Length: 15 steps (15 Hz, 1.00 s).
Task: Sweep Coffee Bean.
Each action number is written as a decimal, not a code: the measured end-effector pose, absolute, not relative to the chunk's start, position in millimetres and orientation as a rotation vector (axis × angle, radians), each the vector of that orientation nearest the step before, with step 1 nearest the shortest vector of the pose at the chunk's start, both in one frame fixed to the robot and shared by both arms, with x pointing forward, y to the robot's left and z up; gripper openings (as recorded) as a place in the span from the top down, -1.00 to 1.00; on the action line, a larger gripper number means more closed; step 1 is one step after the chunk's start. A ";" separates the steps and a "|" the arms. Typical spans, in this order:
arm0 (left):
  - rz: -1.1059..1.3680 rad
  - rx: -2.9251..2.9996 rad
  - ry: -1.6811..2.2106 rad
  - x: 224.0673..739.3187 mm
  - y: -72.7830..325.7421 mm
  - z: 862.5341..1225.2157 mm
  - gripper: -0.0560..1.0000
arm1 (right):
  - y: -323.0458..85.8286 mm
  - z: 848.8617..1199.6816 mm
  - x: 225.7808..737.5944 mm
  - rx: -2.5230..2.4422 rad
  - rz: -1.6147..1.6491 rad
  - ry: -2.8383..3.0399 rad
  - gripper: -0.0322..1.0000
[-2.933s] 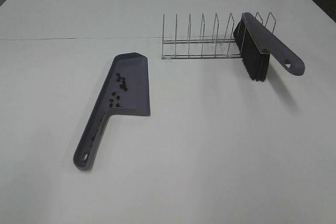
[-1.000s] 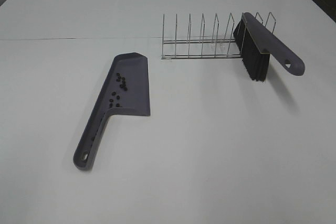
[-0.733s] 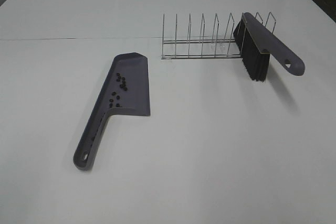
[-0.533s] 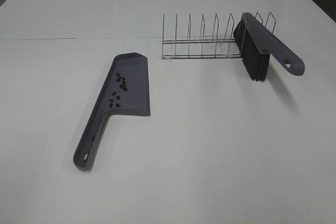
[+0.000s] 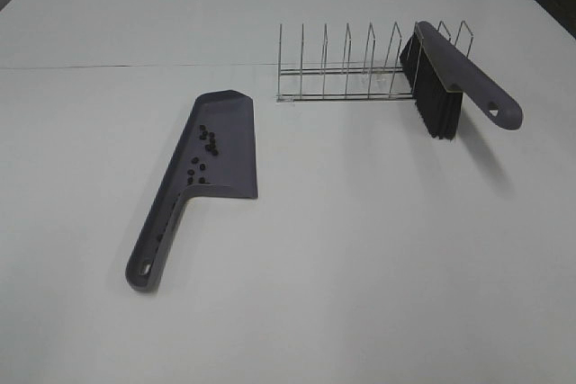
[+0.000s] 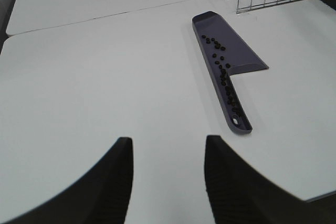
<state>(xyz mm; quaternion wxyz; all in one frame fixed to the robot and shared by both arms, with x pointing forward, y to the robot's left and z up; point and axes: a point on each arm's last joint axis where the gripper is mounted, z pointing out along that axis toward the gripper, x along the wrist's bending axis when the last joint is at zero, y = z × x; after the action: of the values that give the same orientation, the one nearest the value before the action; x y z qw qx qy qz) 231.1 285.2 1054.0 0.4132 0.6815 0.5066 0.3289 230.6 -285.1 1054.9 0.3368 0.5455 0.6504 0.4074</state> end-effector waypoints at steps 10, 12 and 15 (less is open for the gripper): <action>0.826 1.714 1.273 231.1 285.2 1054.0 0.14 | -284.7 1055.0 231.6 1.464 1.029 1.640 -0.28; 0.826 1.714 1.273 231.1 285.2 1054.0 0.14 | -284.7 1055.2 231.7 1.466 1.027 1.635 -0.28; 0.826 1.714 1.273 231.1 285.2 1054.0 0.14 | -284.7 1055.2 231.6 1.459 1.035 1.645 -0.28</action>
<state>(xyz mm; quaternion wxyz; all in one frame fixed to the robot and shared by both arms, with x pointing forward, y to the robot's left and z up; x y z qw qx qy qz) 231.1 285.2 1054.0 0.4134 0.6817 0.5063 0.3287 231.6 -284.7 1055.2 0.3485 0.5627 0.6345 0.3991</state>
